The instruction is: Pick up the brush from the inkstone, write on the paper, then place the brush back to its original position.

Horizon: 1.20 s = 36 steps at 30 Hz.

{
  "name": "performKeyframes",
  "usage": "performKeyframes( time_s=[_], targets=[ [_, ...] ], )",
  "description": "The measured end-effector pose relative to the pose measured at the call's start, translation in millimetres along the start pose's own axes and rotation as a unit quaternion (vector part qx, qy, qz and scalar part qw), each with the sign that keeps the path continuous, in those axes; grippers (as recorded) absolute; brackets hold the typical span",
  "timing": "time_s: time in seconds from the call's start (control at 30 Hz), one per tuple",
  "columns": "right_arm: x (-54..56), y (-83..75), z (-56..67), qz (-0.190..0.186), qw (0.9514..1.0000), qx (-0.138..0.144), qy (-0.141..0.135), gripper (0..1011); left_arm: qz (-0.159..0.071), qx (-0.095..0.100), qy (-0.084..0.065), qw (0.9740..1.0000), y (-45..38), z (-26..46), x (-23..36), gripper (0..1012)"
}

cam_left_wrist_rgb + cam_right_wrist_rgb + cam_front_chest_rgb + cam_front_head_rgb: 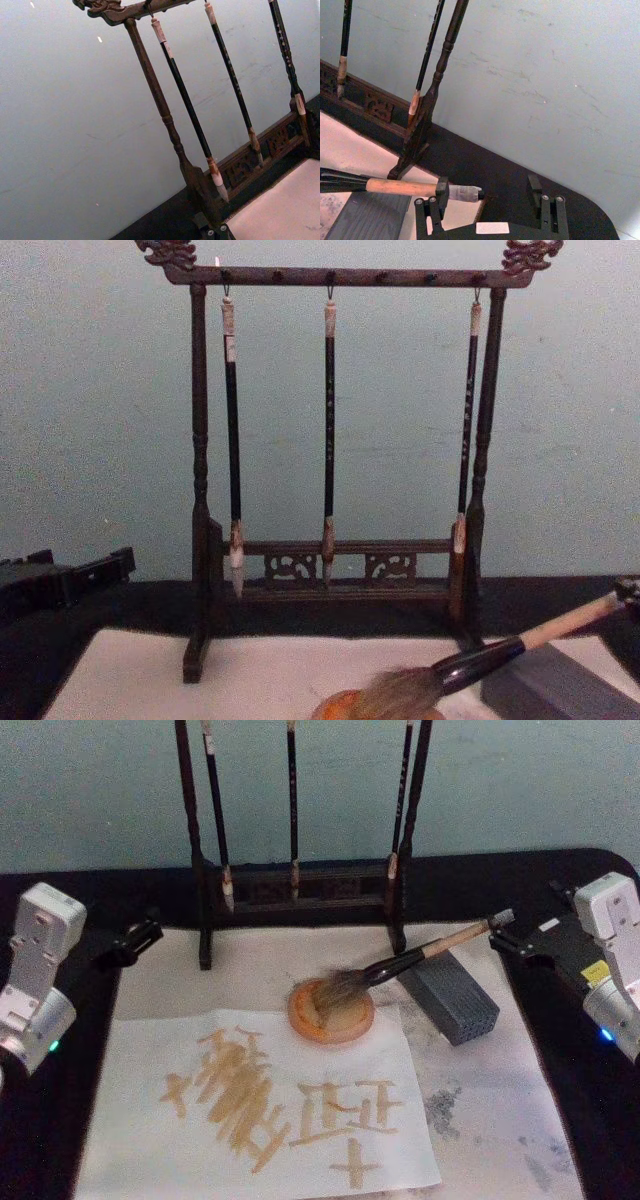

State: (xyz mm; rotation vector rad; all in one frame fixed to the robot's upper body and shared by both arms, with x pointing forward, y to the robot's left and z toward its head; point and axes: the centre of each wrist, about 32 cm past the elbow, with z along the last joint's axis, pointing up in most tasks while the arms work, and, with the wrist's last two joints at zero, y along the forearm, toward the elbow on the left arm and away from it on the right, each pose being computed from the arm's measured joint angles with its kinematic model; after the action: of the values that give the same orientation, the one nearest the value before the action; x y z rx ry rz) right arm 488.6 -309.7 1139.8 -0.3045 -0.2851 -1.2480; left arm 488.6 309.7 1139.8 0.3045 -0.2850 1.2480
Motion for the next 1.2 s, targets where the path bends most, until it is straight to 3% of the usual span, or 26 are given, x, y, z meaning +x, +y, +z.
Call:
performKeyframes(
  time_s=[0.5, 0.73, 0.9, 1.13, 1.2],
  targets=[
    [0.5, 0.2, 0.3, 0.001, 1.0, 0.0, 0.002, 1001, 0.0, 0.0, 0.0, 1.0, 0.0, 0.0, 0.0, 1002],
    [5.0, -3.0, 3.6, 0.013, 0.9991, 0.003, 0.04, 1001, 0.0, 0.0, 0.0, 1.0, 0.0, 0.0, 0.0, 1002],
    [8.6, -12.4, 6.5, 0.025, 0.9961, 0.007, 0.084, 1001, 0.0, 0.0, 0.0, 1.0, 0.0, 0.0, 0.0, 1002],
    [11.1, -26.1, 8.6, 0.034, 0.9904, 0.015, 0.133, 1001, 0.0, 0.0, 0.0, 1.0, 0.0, 0.0, 0.0, 1002],
    [11.7, -30.3, 7.9, 0.041, 0.9861, 0.017, 0.16, 1001, 0.0, 0.0, 0.0, 1.0, 0.0, 0.0, 0.0, 1002]
  ],
)
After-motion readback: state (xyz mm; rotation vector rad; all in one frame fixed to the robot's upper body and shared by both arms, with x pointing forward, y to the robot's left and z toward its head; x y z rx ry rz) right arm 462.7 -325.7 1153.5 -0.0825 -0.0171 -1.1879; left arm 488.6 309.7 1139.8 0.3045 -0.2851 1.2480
